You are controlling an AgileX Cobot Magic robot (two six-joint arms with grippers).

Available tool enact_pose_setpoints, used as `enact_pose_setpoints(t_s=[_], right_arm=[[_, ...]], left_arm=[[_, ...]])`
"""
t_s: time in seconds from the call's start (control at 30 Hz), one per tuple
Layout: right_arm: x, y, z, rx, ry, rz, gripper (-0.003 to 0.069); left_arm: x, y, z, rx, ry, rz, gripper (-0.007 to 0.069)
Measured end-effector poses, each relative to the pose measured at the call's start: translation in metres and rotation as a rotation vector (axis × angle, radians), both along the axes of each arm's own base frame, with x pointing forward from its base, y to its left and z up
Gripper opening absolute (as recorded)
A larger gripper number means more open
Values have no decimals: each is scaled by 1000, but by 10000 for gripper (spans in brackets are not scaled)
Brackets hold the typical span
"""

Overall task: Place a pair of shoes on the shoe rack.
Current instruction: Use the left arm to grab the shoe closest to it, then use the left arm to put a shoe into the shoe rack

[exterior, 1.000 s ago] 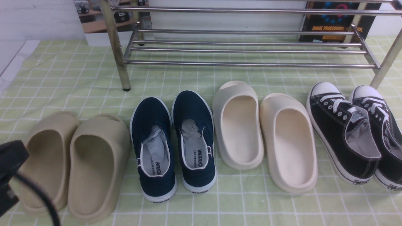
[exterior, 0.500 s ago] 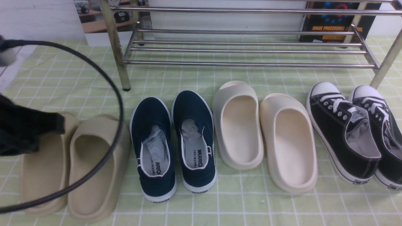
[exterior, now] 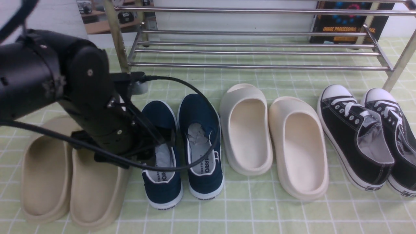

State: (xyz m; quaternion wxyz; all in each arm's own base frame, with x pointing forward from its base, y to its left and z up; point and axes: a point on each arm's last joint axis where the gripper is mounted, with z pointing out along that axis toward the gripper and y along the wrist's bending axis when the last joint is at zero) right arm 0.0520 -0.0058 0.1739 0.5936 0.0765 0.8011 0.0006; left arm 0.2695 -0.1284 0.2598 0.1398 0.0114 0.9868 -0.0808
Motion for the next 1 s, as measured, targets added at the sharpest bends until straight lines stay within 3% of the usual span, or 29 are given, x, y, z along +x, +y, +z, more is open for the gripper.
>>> enact_pose_setpoints(t_s=[0.13,0.3,0.4,0.63,0.7,0.8,1.0], right_arm=[[0,0,0,0,0,0,244],[0,0,0,0,0,0,244],[0,0,0,0,0,0,244],[0,0,0,0,0,0,244],[0,0,0,0,0,0,244],[0,0,0,0,0,0,244],[0,0,0,0,0,0,244]], left_arm=[[12,-5,-19,2,17,28,459],[24,-10,-50,42,75,43,412],[27,-11,-58,53,95,43,351],[29,-10,-64,75,98,50,64],[28,-9,-61,77,93,56,23],[25,-7,-51,70,77,57,22],[-1,6,10,9,-48,61,22]])
